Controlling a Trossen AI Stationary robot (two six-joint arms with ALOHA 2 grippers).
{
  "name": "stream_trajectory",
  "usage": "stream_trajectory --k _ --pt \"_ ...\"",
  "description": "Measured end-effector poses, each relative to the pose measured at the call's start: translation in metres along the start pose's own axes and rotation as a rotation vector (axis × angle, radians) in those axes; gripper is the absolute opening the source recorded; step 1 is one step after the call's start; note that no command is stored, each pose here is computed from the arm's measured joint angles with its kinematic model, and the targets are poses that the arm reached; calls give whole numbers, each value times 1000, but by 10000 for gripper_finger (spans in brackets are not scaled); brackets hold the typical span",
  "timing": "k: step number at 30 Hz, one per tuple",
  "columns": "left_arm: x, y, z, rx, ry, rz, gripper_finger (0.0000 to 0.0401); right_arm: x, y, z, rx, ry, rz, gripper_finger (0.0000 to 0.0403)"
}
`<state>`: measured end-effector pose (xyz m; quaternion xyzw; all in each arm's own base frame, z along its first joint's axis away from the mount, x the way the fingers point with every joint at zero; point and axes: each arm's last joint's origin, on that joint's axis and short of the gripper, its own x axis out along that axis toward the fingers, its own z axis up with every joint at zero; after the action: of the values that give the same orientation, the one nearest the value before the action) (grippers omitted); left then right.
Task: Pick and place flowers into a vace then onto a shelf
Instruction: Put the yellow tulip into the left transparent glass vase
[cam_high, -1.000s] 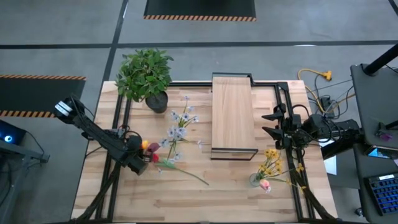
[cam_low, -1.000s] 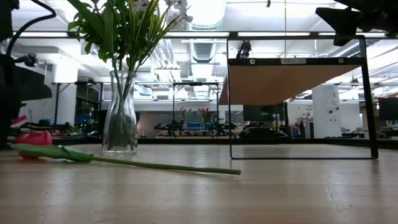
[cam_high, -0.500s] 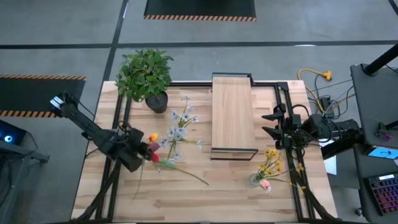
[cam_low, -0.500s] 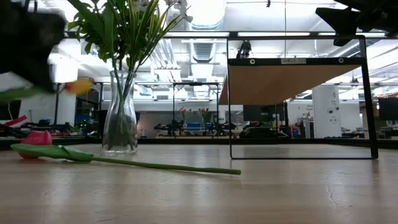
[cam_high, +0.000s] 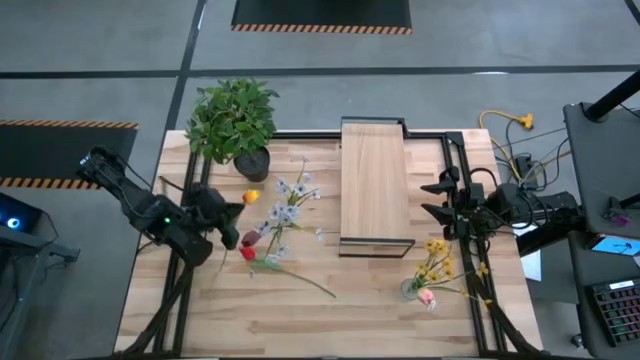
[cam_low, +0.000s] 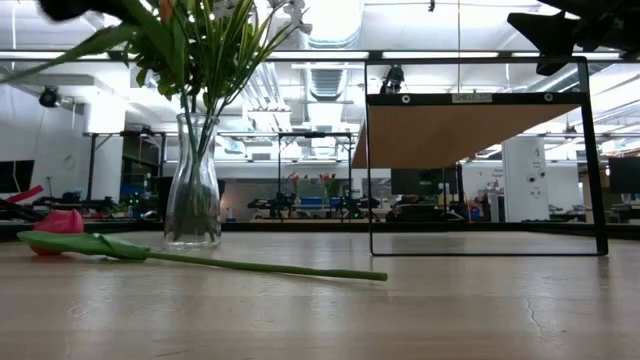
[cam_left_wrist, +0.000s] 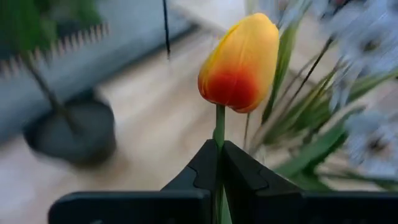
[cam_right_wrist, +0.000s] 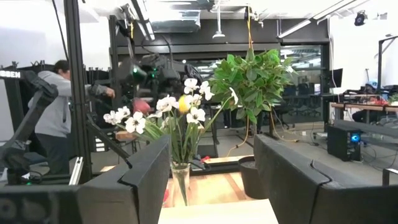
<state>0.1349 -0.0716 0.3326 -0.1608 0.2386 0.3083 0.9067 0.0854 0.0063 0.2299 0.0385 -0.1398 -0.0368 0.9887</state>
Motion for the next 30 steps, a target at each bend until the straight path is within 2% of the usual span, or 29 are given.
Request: stream_trajectory --k 3,7,20,26,30 --pt "-6 -2 14 145 -120 22 0 0 0 0 0 0 0 219" --pt "-10 -8 24 272 -267 90 0 0 0 0 1 -1 0 219" --pt "-6 -26 30 163 -567 292 0 0 0 0 0 -1 0 219" --pt "1 -40 25 209 -562 308 0 0 0 0 -4 -4 0 219" --pt "-4 -46 35 232 -558 313 0 0 0 0 -7 -5 0 219"
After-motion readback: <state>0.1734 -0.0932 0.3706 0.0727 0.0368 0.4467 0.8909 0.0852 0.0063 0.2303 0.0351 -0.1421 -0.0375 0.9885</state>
